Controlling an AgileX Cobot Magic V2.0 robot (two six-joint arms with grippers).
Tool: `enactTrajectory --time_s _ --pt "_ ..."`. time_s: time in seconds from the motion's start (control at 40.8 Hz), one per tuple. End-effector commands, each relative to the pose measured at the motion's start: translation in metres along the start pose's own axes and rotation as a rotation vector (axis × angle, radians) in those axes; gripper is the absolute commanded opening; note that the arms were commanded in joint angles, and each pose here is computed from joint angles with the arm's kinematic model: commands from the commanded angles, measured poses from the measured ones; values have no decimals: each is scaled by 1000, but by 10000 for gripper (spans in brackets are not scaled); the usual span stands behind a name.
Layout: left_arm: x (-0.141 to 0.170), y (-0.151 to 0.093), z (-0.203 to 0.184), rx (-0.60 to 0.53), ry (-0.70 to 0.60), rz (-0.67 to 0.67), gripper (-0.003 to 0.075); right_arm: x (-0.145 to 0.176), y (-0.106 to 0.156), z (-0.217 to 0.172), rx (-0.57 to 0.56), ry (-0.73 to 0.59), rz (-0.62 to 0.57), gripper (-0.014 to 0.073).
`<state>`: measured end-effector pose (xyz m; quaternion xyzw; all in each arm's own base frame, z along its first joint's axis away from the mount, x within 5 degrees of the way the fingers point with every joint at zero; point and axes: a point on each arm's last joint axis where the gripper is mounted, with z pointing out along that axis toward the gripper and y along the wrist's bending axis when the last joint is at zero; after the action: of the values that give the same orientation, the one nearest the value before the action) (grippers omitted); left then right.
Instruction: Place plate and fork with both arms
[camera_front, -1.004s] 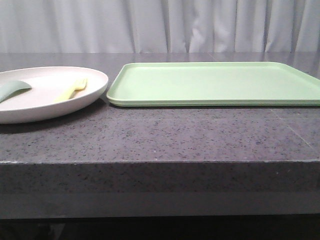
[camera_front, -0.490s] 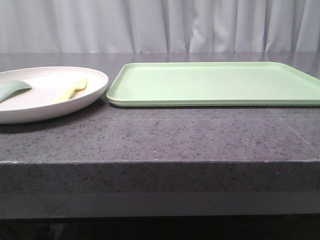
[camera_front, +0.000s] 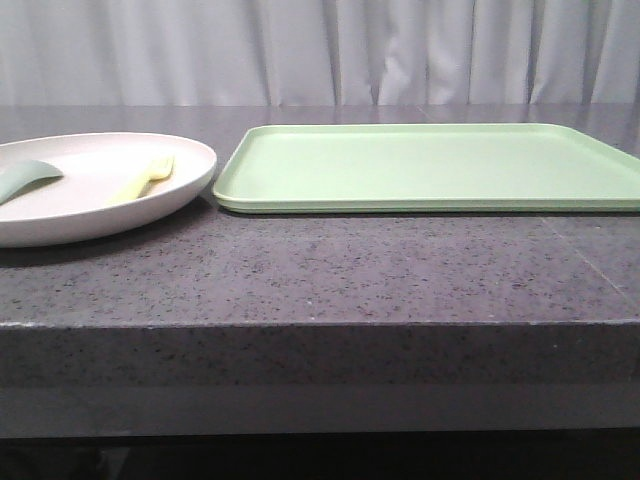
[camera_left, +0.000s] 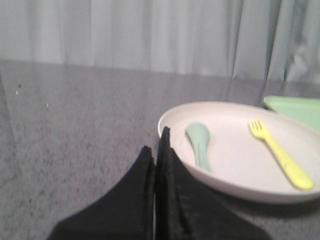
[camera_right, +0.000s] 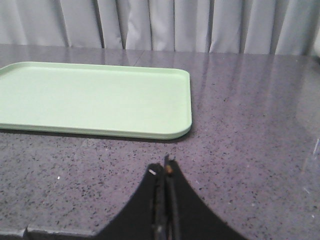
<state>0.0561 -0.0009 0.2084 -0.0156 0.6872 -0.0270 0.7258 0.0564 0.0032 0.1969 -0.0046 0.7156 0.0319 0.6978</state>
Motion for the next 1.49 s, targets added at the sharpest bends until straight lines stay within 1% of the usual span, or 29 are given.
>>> enactTrajectory --time_s 0.0,0.122,0.245,0.269,0.367,0.416,0.514,0.686,0.808,0.857,0.882,0.931,0.98,1.004,1.029,1.078,1.127,1.176,1.2,1.225,1.298,1.396,1.47 --pt "-22 -1 -5 10 -245 -12 -18 -33 1 -7 -3 -184 -4 -118" --pt "-39 -2 -7 12 -282 -21 -18 -56 2 -13 -7 -234 -4 -118" --pt "-61 -3 -6 14 -256 -35 -18 -87 4 -19 -13 -211 -6 -118" --pt "-67 -3 -5 14 -251 -34 -18 -92 4 -18 -13 -189 -6 -118" --pt "-87 -5 4 13 -181 -34 -18 -117 6 -14 -16 -133 -7 -117" --pt "-96 -6 13 11 -123 -32 -18 -130 6 -9 -16 -106 -7 -117" --pt "-112 -7 36 6 -17 -30 -18 -148 7 7 -18 -28 -4 -117" --pt "-126 -8 68 0 60 -27 -18 -162 8 31 -16 38 -1 -117" --pt "-128 -8 74 -1 46 -27 -16 -161 8 36 -15 51 -1 -117" --pt "-128 -8 74 -1 46 -27 -5 -161 8 36 -15 51 -1 -103" --pt "-128 -8 74 -1 44 -27 15 -161 8 36 -15 52 -1 -88" --pt "-128 -8 74 -1 44 -27 78 -161 8 36 -15 52 -2 -34" --pt "-128 -8 74 -1 44 -27 179 -161 8 36 -15 52 -2 62" --pt "-128 -8 74 -1 44 -27 253 -161 8 36 -15 52 -2 90" --pt "-128 -8 74 -1 44 -27 317 -161 8 36 -15 52 -2 153" --pt "-128 -8 74 -1 44 -27 488 -161 8 36 -15 52 -2 294" --pt "-128 -8 74 -1 45 -27 609 -161 8 36 -15 52 -2 419" --pt "-128 -8 74 -1 45 -27 689 -161 8 36 -15 52 -2 532" --pt "-128 -8 74 -1 45 -27 707 -161 8 36 -15 52 -2 588" --pt "-128 -8 74 -1 45 -27 698 -161 8 36 -15 52 -2 621" --pt "-128 -8 74 -1 40 -27 666 -161 8 36 -15 52 -2 592" --pt "-129 -8 77 -1 35 -27 635 -161 8 36 -15 52 -2 591" --pt "-132 -8 86 -3 76 -27 610 -161 8 36 -15 52 -2 591"
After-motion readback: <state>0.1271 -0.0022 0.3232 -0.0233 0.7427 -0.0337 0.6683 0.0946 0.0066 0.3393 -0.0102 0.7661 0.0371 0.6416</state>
